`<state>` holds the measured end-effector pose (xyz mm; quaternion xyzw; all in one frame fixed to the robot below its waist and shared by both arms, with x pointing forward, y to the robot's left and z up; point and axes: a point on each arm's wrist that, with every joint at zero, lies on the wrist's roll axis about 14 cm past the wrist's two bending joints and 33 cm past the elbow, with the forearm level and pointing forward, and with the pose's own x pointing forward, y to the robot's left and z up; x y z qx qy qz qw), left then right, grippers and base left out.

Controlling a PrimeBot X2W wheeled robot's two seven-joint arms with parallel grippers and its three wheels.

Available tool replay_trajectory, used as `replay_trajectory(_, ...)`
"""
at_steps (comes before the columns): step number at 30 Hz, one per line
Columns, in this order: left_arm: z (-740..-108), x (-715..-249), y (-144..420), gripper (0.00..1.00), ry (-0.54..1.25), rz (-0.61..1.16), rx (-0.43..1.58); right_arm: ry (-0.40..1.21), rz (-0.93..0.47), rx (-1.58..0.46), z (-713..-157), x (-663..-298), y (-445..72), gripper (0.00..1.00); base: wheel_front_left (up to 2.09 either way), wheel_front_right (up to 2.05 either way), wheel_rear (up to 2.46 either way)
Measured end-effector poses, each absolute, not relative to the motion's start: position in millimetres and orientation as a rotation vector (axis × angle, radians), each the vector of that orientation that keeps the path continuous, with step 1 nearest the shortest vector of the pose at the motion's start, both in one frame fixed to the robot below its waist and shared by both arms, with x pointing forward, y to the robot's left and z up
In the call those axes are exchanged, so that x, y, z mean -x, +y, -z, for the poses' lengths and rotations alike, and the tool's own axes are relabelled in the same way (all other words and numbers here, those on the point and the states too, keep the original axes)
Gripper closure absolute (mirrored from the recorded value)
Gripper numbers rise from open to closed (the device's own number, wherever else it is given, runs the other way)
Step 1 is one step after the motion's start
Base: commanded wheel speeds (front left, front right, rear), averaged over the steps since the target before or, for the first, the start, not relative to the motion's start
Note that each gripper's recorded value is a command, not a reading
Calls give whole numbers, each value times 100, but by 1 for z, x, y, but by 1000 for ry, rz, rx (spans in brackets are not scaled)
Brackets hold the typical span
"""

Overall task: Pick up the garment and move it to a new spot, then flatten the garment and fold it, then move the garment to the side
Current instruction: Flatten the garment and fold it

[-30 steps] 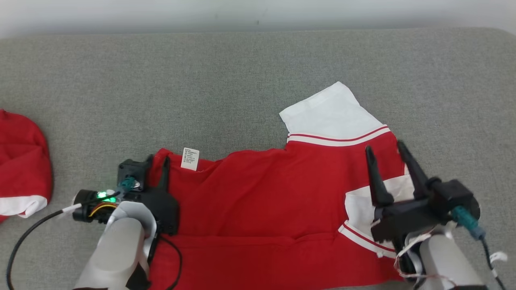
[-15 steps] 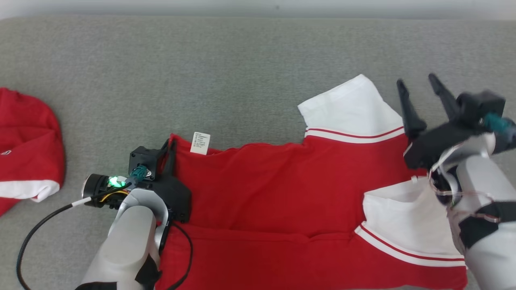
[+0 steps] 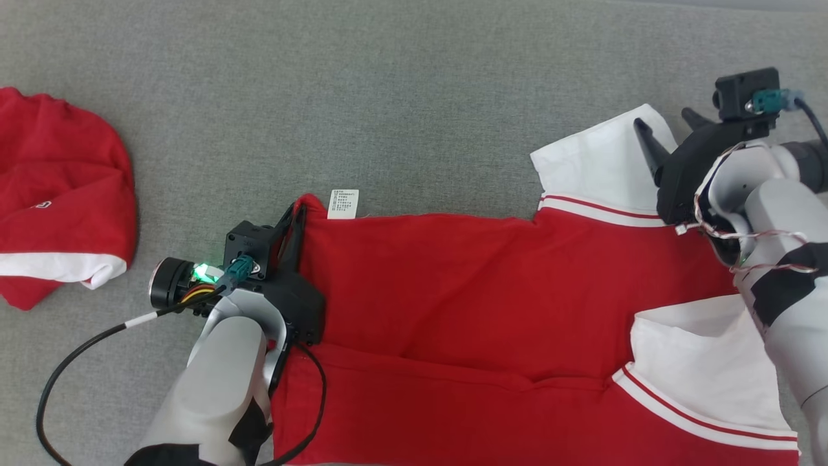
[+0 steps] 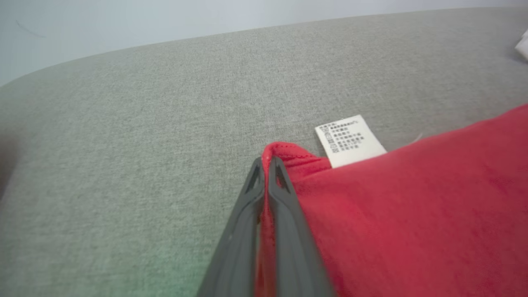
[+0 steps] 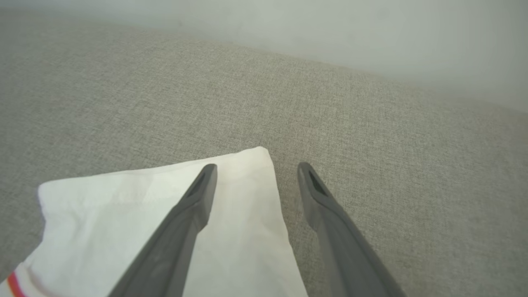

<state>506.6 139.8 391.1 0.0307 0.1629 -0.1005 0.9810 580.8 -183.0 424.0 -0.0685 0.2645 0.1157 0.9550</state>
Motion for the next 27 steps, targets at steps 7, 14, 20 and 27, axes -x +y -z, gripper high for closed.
replay_trajectory(7,-390,-507,140,100,330,202,-51,624,-207,160,-412,-584,-194,16,0,0,0)
replay_trajectory(14,-387,-509,139,100,337,205,-53,660,-218,198,-401,-586,-194,71,0,0,0)
replay_trajectory(20,-388,-510,140,100,333,198,-53,631,-218,202,-404,-592,-194,100,0,0,0)
replay_trajectory(27,-392,-510,141,100,323,186,-50,575,-193,216,-413,-597,-206,100,0,0,0)
